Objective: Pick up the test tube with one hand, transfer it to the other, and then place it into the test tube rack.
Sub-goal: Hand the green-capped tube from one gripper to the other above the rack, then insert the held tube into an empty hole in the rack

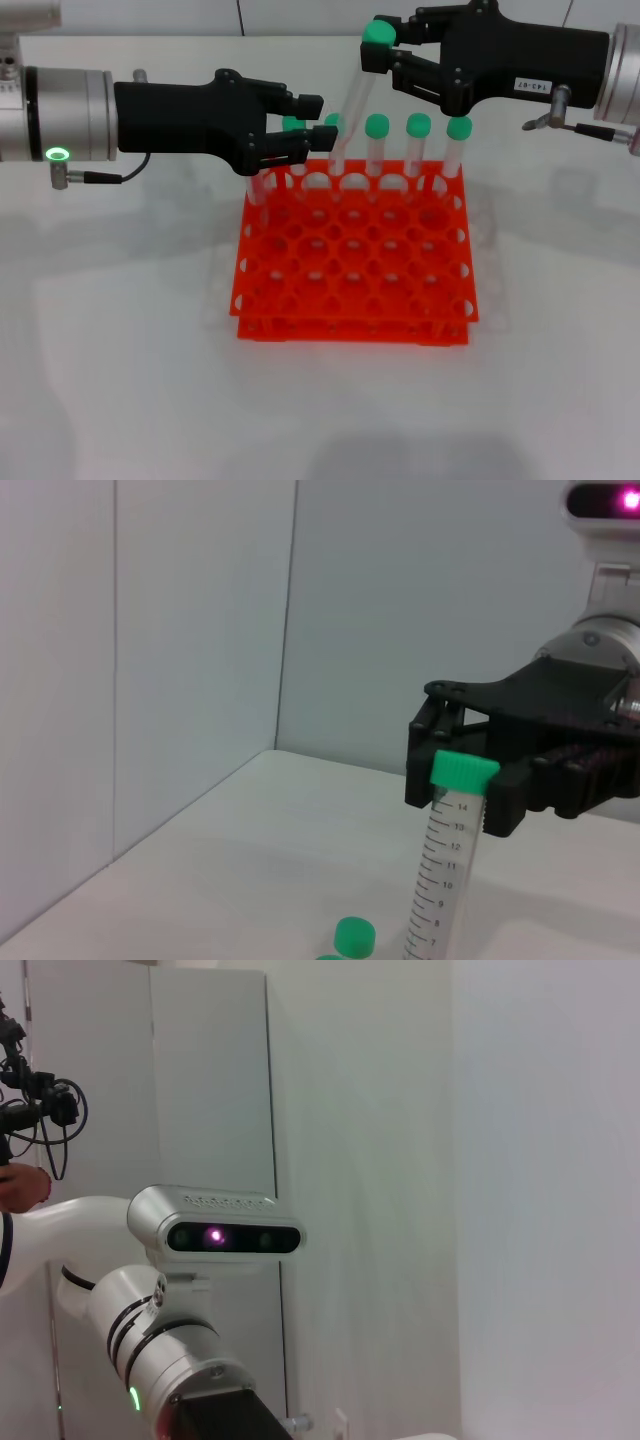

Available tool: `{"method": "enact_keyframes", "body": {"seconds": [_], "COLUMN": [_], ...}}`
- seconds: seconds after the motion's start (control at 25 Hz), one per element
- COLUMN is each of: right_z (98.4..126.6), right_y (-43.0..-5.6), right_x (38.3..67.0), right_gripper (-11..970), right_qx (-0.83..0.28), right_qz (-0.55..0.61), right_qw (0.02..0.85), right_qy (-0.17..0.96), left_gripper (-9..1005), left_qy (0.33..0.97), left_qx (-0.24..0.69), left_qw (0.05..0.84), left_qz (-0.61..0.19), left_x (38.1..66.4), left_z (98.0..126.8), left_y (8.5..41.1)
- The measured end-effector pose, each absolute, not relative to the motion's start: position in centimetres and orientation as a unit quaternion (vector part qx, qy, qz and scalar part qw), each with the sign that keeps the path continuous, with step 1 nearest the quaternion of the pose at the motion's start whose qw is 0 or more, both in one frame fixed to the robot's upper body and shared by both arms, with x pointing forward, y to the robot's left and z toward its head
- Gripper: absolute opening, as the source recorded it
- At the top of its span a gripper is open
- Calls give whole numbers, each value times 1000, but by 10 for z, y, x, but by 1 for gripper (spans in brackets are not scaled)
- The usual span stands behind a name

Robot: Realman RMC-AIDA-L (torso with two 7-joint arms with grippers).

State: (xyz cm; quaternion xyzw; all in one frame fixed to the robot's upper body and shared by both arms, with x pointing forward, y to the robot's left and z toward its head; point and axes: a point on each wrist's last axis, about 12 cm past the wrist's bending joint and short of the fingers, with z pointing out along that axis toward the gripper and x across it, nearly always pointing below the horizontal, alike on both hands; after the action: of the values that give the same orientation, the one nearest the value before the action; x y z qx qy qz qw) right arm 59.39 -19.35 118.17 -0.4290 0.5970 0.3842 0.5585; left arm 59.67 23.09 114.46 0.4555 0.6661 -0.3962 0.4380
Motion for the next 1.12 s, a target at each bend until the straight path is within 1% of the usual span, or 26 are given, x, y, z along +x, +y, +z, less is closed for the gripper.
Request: {"method": "enact_keyframes", "body": {"seconds": [0.36,0.56,0.8,1.12], "right_z": [1182,1181,1180,1178], "right_y": [-193,-193,-195,-196], "right_x": [594,593,593,592], "right_gripper": [265,265,265,265], "right_qx": [-429,-428,-426,-424], "right_qz": [385,384,384,386], "right_qw": [559,559,559,556], "right_qy": [596,597,599,601], "left_gripper": [502,670,893,893], "left_qy": [671,680,686,699], "left_qx": [448,436,431,413], "left_qw": [432,426,434,430], "left_qz": [-403,-408,-394,-395], "left_x": [595,596,592,584], "left_z": [1144,1145,1152,1168], "left_y": [231,234,243,257]}}
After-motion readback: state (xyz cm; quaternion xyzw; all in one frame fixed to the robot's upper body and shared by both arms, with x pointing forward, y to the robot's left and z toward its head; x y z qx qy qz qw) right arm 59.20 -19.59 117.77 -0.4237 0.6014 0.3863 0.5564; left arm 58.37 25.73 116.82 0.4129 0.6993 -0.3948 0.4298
